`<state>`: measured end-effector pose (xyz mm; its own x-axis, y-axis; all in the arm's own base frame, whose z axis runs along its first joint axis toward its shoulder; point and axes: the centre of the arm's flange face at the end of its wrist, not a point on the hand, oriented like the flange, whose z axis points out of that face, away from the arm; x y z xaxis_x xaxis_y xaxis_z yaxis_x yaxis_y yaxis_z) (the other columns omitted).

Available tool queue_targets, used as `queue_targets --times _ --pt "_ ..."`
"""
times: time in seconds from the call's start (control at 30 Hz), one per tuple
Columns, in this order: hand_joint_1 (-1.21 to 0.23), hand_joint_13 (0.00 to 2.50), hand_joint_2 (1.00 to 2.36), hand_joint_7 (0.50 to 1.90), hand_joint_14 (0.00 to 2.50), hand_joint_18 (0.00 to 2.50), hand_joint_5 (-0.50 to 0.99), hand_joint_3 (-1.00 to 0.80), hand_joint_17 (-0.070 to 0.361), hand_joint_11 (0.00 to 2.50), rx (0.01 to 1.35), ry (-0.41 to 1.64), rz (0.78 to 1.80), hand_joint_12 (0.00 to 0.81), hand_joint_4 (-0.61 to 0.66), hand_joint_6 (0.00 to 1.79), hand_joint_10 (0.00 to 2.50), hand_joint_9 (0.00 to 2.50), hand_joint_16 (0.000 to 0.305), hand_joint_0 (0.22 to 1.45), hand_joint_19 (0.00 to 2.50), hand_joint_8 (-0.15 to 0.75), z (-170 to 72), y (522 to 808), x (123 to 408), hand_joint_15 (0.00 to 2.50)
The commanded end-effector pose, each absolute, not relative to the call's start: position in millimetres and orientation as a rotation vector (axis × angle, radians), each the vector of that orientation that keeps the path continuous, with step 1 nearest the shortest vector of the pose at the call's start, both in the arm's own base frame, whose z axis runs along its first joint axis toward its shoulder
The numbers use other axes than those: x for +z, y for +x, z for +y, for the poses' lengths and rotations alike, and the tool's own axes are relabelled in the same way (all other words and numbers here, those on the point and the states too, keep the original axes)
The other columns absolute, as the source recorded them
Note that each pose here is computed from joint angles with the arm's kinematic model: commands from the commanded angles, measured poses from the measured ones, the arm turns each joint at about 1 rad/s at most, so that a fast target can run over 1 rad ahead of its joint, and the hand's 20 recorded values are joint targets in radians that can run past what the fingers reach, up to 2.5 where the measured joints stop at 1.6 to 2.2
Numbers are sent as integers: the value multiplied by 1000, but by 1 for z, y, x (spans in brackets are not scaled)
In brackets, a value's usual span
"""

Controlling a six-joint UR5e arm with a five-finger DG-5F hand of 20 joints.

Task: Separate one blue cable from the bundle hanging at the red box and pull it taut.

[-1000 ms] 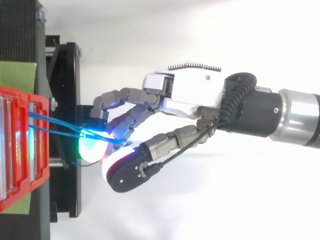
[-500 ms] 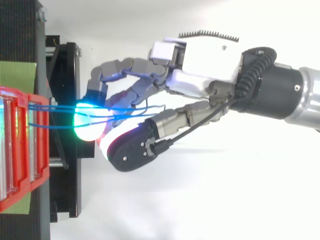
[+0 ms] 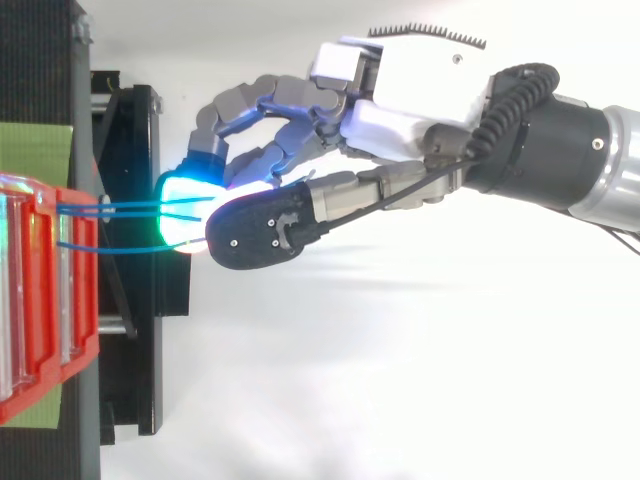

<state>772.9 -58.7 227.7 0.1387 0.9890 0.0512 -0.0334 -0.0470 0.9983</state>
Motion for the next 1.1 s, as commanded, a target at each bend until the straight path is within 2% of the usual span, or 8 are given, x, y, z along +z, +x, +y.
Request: queue_targets --times 0.0,0.2,0.33,0.47,0.67,0.8,0.9,1.07 --pt "-686 782 1020 881 16 561 -194 -182 86 670 1156 1284 1062 353 136 860 16 888 38 603 459 325 -59 773 228 469" --pt "-713 807 1019 875 17 597 -200 -198 88 841 1155 1283 1063 356 121 931 14 958 39 609 464 329 -57 773 228 508" --pt "-729 839 1006 888 17 625 -186 -425 87 860 1154 1278 1064 355 147 938 16 999 39 615 462 340 -53 774 229 512" --pt "-705 843 1000 898 18 636 -181 -500 88 863 1152 1279 1064 353 149 937 15 1014 39 609 468 340 -50 774 228 517" --pt "-714 881 1000 905 18 658 -176 -500 90 875 1149 1282 1061 357 149 935 15 1038 40 583 483 346 -48 774 228 537" --pt "-762 901 1003 947 19 685 -170 -461 87 878 1150 1281 1062 351 58 949 16 1051 39 648 481 343 -47 774 228 542" --pt "-826 910 1019 1134 19 710 -176 -264 86 901 1151 1280 1061 351 -6 951 17 1049 38 712 481 337 -47 774 229 550" --pt "-900 915 1020 1102 23 725 -188 -258 84 957 1152 1279 1062 338 -28 985 15 1043 38 792 502 326 -46 774 228 582"
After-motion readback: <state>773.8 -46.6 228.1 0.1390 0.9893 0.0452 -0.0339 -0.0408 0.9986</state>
